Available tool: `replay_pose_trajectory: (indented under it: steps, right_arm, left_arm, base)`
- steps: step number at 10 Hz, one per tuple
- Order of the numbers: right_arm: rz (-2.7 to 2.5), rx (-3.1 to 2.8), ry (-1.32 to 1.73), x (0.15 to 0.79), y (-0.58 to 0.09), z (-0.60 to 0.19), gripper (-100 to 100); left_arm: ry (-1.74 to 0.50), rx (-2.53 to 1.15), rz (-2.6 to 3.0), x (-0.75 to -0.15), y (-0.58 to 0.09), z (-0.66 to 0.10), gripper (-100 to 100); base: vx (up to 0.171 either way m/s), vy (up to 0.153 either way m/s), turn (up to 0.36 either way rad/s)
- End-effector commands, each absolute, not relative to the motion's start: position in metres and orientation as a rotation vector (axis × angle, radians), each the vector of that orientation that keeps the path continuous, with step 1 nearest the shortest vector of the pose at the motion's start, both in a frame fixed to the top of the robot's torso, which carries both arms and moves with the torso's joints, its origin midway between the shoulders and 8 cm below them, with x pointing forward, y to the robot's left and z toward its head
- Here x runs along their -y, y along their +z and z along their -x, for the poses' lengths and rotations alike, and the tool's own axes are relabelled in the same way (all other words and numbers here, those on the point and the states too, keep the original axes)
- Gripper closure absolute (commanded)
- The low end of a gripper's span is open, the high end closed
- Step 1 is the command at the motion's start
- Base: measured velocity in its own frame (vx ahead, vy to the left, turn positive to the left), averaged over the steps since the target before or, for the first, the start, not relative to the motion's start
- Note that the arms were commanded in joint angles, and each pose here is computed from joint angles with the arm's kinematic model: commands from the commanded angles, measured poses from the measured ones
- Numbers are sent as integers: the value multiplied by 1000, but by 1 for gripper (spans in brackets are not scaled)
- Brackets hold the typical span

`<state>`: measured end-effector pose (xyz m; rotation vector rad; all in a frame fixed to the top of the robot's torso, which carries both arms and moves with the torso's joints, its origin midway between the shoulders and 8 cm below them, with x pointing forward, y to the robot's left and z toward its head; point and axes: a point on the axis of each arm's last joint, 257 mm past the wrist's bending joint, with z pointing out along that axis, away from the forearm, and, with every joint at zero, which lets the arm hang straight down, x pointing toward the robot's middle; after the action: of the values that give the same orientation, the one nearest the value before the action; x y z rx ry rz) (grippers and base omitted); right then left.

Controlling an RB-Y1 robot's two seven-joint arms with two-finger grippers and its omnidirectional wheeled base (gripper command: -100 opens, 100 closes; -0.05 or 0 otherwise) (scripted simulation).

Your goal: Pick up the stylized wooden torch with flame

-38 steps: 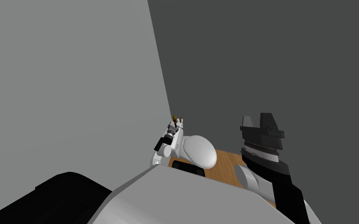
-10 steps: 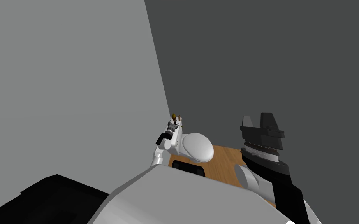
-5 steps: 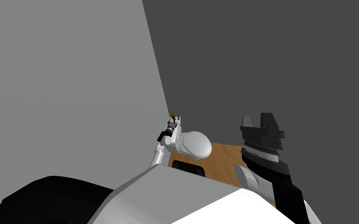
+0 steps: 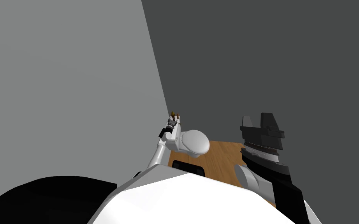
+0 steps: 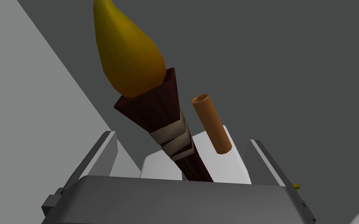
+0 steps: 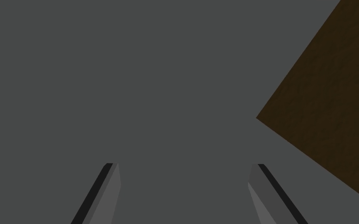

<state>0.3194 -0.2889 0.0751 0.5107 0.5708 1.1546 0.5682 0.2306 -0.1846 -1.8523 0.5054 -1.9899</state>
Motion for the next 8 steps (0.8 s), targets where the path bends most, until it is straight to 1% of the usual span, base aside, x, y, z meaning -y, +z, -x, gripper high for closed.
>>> replay_pose_trajectory:
  steps: [1, 2, 4, 5, 7, 8]
  right_arm:
    - [-511, -571, 1155, 289, 75, -319, 0]
    - [-511, -571, 1155, 289, 75, -319, 0]
    - [-511, -571, 1155, 289, 75, -319, 0]
    - [-511, -571, 1155, 289, 75, -319, 0]
    - [-511, -571, 1155, 289, 75, -319, 0]
    - [-511, -571, 1155, 289, 75, -319, 0]
  left_arm:
    - [-1976, -514, 1877, -228, -193, -574, -100]
    - [-1965, -471, 1841, -250, -182, -583, -100]
    - [-1968, -482, 1864, -241, -186, -596, -100]
    - [-1950, -437, 1835, -263, -177, -605, -100]
    - [-1952, -446, 1863, -254, -182, -618, -100]
    - [-1936, -391, 1842, -276, -173, -625, -100]
  base:
    - [0, 0, 0]
    - [-74, -11, -151]
    - [-74, 9, -46]
    - [-87, 13, -155]
    - [-82, 7, -38]
    - [-94, 11, -171]
